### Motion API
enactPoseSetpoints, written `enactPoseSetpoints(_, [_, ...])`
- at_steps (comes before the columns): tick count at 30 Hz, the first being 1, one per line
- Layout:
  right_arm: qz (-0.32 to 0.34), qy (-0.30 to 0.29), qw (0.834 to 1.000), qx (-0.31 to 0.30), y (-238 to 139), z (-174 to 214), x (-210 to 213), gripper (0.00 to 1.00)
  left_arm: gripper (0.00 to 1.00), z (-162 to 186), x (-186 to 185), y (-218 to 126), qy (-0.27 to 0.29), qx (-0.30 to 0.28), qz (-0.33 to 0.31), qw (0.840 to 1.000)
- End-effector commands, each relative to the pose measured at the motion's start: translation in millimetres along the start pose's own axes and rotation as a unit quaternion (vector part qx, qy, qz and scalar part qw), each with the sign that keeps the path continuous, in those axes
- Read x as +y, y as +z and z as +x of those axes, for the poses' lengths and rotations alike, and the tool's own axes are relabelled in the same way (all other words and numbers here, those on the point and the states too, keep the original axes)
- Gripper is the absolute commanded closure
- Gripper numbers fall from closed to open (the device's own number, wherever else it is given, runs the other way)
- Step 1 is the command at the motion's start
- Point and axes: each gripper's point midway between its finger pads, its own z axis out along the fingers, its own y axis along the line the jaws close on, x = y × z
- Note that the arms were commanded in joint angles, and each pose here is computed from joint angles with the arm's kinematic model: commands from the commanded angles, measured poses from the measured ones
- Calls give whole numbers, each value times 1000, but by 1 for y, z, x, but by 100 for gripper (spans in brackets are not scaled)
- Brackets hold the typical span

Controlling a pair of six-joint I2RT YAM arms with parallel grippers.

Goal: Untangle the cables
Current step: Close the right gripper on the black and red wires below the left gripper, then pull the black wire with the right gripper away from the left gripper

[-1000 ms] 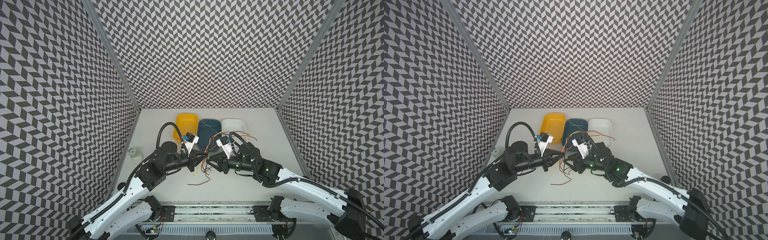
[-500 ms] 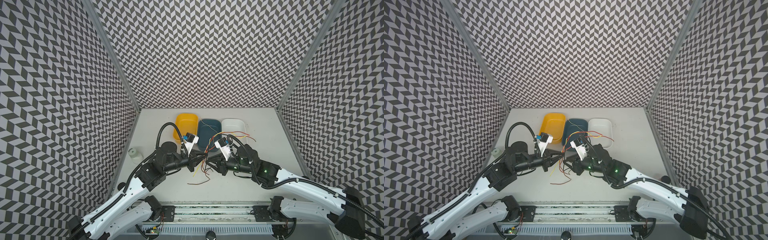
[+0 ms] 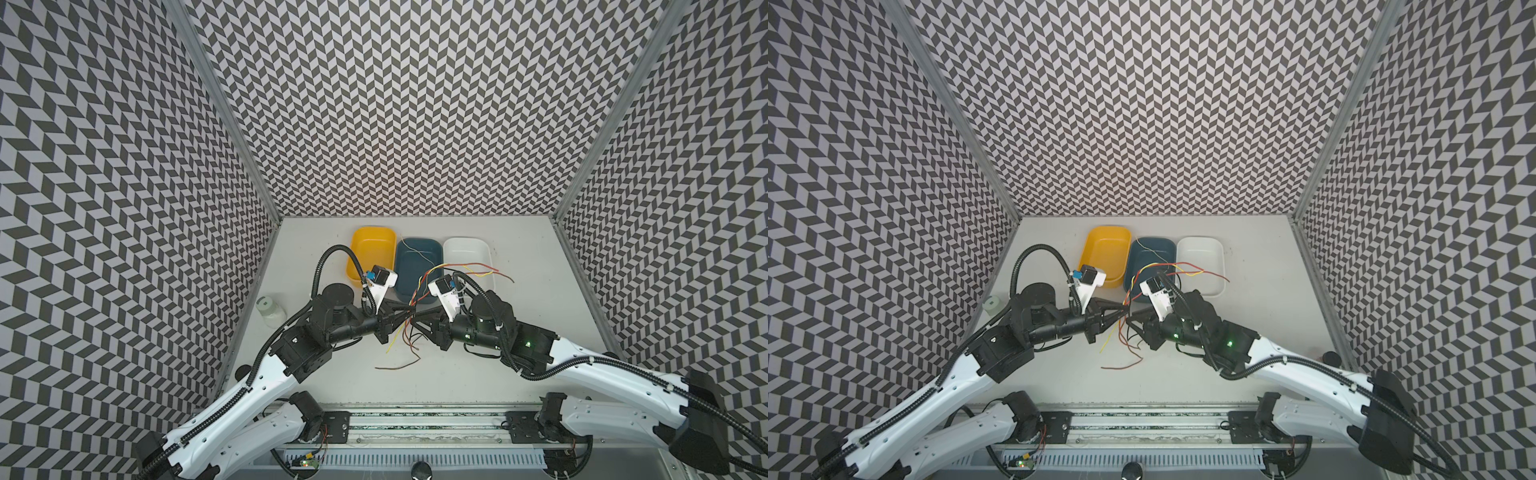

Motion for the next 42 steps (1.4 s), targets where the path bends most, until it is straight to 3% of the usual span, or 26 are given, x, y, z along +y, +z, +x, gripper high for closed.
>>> enactPoseSetpoints(1, [11, -6, 1000, -27, 5, -7, -2, 75, 100, -8, -8, -4, 14, -20, 17, 1000])
enactPoseSetpoints(20, [43, -18, 997, -67, -17, -17, -7, 100, 100, -9, -3, -7, 24, -20, -4, 999])
enactPoseSetpoints(33, [28, -11, 996, -80, -46, -27, 6, 100, 100, 1, 41, -5, 33, 10, -130, 991])
enactPoseSetpoints(42, [28, -9, 994, -109, -77, -47, 16, 100, 100, 21, 68, 4, 48, 71, -199, 976])
